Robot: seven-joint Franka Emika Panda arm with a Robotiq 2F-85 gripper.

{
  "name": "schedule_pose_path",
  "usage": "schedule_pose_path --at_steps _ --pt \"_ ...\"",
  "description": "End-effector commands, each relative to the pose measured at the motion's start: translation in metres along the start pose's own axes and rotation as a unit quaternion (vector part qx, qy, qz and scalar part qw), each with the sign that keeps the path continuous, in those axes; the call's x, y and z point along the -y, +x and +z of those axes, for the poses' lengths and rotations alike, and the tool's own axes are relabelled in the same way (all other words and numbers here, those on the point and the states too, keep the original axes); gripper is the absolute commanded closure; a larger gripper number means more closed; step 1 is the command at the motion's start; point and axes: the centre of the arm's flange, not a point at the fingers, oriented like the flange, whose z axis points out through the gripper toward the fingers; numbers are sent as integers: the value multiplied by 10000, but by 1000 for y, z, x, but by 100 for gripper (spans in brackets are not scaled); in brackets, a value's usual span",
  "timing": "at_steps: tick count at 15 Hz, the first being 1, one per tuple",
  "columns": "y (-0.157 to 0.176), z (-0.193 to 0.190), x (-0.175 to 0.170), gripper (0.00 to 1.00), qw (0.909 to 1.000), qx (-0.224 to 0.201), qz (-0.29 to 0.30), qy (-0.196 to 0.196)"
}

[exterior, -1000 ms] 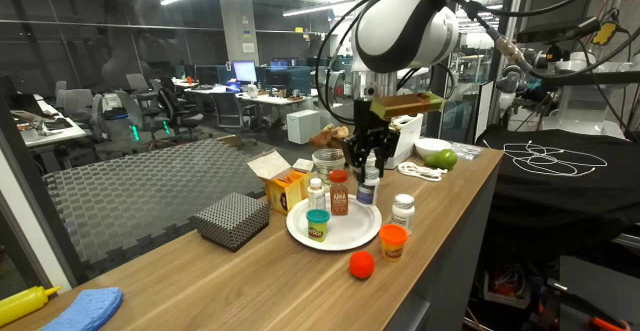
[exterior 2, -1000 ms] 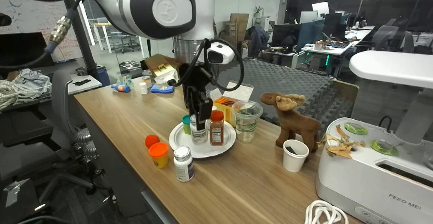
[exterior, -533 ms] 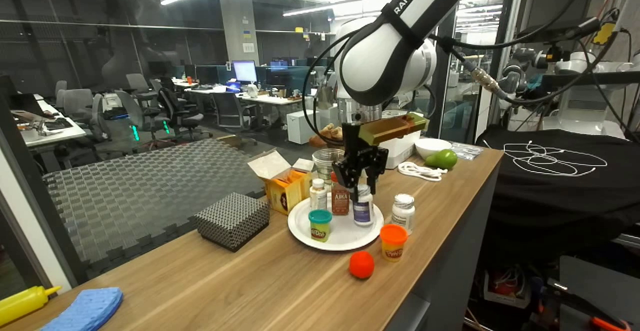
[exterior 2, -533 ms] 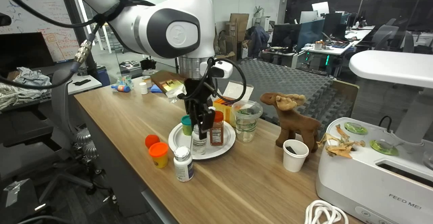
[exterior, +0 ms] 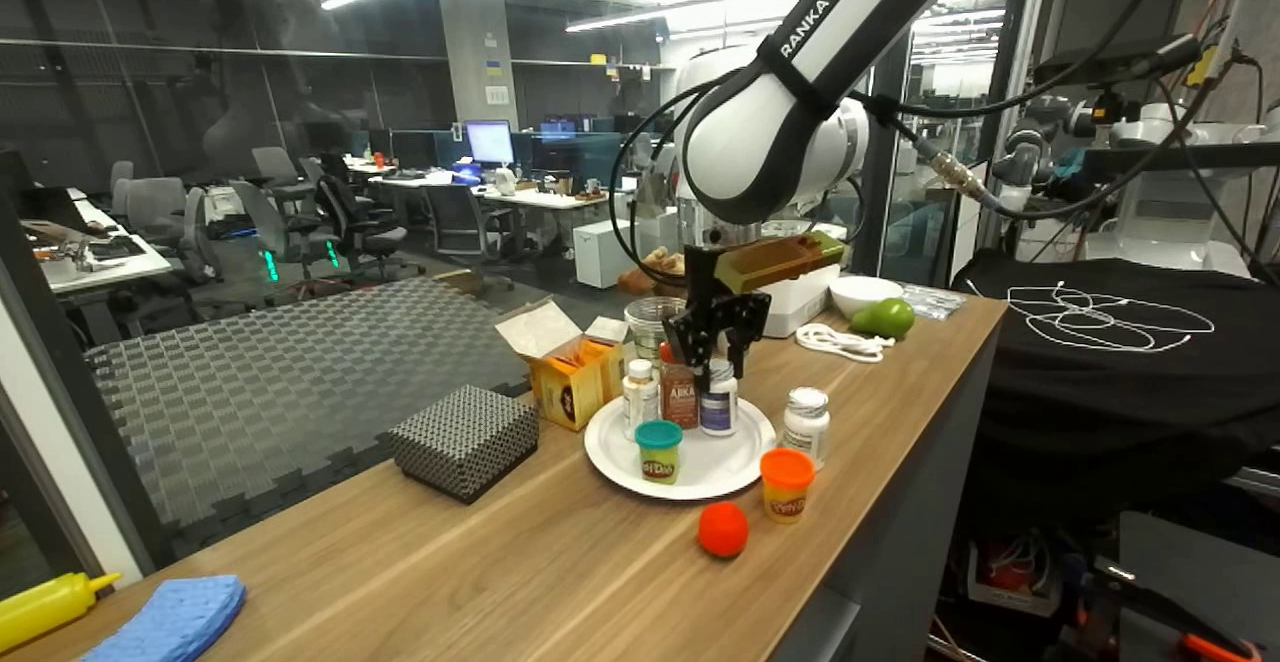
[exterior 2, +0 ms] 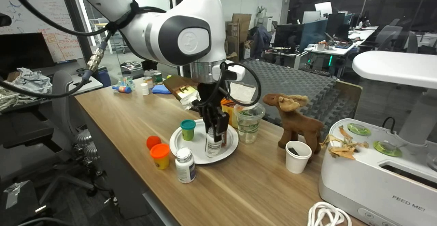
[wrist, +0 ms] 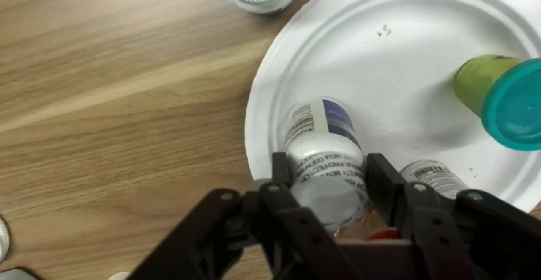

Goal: Put the bottles and red plushy on the plate. Stack the clear cups

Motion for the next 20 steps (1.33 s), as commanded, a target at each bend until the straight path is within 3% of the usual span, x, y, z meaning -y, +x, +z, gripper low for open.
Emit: schedule_pose_path --at_steps 1,2,6,14,20 --pt "8 1 -4 25 9999 -131 -55 -45" --pt "8 1 -5 24 9999 -113 -67 -14" --pt "1 -5 -13 0 9998 -102 -120 83" --pt "-30 -31 -56 0 9993 187 179 272" --pt "-54 -45 -74 0 9984 91 309 455"
